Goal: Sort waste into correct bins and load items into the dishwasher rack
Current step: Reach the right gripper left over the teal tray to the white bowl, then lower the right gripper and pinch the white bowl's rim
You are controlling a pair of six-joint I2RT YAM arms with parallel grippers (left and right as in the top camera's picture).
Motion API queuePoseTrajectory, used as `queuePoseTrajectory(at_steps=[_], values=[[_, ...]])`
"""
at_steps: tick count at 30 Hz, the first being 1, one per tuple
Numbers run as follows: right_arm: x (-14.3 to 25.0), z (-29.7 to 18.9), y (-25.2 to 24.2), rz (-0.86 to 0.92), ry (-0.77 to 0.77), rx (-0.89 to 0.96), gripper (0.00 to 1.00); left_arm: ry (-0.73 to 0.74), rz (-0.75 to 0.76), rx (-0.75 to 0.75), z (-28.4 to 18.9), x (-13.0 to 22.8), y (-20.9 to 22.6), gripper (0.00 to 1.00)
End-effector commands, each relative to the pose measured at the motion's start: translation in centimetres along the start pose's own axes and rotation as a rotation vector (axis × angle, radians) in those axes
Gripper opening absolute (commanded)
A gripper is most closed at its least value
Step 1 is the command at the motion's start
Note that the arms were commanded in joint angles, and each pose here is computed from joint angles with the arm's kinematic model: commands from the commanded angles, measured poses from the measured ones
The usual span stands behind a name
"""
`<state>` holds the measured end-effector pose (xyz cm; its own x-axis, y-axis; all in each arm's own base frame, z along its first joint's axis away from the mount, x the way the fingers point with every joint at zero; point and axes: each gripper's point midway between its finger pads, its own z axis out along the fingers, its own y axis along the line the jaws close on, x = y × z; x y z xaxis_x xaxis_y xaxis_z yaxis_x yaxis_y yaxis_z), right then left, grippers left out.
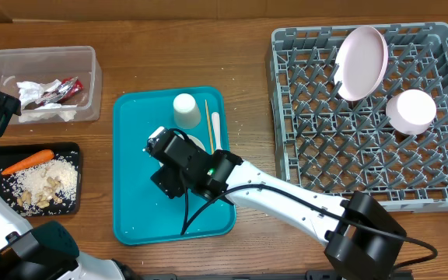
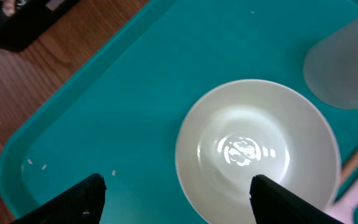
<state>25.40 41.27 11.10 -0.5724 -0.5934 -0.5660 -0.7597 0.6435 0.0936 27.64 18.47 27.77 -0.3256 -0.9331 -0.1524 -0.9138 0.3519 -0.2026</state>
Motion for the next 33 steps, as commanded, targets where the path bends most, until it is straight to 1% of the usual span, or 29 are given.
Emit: queuePoseTrajectory(at_steps=[1,8,14,20,27,30,33], values=[[0.3,1.3,1.6,-0.016,0.021,-0.086,0.78,-0.001,-0.012,-0.017,0.2,-0.1,0.3,1.00],[2.9,4.8,1.1,-0.012,0.107,-0.068,0.77,-0.001,-0.012,-0.017,0.2,-0.1,0.3,1.00],[3.3,5.6,0.7,-0.012,0.118,-0.052,0.76,-0.001,-0.012,-0.017,0.2,-0.1,0.3,1.00],[3.3,5.7,0.1,-0.007,0.114,-0.013,0.61,-0.001,-0.012,-0.017,0.2,-0.1,0.3,1.00],[4.5,6.7,-0.1,-0.006,0.151,-0.007,0.59,-0.001,-0.012,-0.017,0.2,-0.1,0.3,1.00],[5.1,7.3,-0.2,-0.004,0.170,-0.004,0.53,-0.001,-0.012,-0.017,0.2,-0.1,0.3,1.00],[5.1,7.3,-0.2,-0.003,0.168,-0.003,0.49,-0.001,-0.012,-0.017,0.2,-0.1,0.3,1.00]])
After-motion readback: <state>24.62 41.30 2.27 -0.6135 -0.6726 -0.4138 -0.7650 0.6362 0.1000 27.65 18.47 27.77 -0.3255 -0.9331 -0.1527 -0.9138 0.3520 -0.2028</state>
